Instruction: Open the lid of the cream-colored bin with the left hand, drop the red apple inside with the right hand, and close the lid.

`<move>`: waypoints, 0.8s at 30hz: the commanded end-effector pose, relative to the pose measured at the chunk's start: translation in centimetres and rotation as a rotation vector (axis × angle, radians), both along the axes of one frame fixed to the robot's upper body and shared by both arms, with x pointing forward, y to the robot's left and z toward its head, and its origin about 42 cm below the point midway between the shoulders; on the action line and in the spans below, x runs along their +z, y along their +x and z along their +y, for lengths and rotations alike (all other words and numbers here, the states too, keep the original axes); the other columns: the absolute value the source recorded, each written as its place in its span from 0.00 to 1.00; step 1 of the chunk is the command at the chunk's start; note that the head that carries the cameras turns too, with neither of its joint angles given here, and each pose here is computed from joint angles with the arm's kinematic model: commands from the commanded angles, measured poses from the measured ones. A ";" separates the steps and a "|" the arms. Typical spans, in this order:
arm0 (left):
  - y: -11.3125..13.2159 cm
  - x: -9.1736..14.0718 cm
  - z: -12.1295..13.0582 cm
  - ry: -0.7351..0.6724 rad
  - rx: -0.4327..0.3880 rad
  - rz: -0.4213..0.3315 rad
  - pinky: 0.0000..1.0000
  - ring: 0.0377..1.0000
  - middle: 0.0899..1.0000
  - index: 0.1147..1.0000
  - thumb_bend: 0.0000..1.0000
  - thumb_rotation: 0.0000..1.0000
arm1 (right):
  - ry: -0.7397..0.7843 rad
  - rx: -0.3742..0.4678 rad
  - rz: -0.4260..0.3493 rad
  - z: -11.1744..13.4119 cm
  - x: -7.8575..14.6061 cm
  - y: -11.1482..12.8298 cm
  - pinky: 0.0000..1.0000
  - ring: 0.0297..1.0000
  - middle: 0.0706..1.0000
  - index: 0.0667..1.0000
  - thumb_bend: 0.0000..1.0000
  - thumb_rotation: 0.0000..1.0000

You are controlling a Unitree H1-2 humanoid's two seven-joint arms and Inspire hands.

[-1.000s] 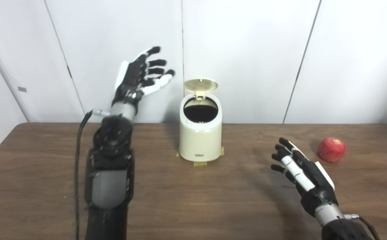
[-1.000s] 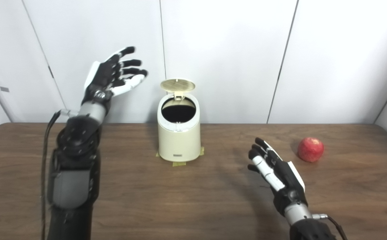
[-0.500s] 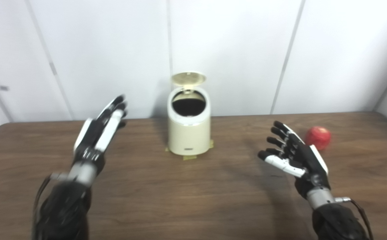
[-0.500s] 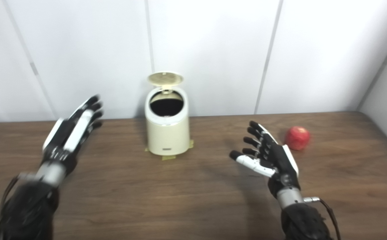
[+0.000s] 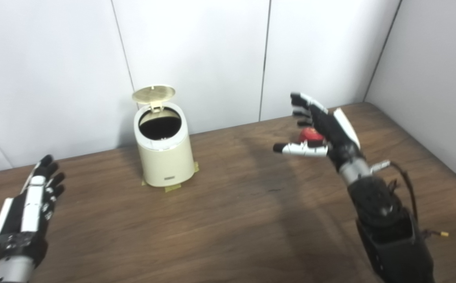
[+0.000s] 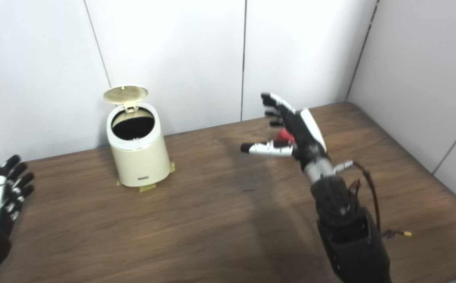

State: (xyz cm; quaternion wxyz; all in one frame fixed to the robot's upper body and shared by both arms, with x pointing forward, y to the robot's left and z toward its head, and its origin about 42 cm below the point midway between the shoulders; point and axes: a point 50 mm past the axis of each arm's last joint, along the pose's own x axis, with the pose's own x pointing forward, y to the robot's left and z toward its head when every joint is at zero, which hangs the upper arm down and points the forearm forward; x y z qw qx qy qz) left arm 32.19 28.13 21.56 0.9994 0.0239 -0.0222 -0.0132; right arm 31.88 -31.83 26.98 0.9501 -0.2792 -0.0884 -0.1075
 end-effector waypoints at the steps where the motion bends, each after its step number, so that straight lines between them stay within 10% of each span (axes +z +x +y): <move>1: 0.4 1.6 0.2 0.014 -0.010 -0.059 0.94 0.94 0.97 0.99 0.36 0.94 | -0.077 -0.016 -0.075 -0.2 2.8 0.3 0.74 0.85 0.88 0.87 0.81 0.15; 24: -0.5 0.8 2.0 -0.068 -0.027 -0.029 0.97 0.94 0.94 0.96 0.41 0.79 | -0.575 -0.161 0.117 -4.0 3.3 8.0 0.69 0.85 0.88 0.85 0.94 0.07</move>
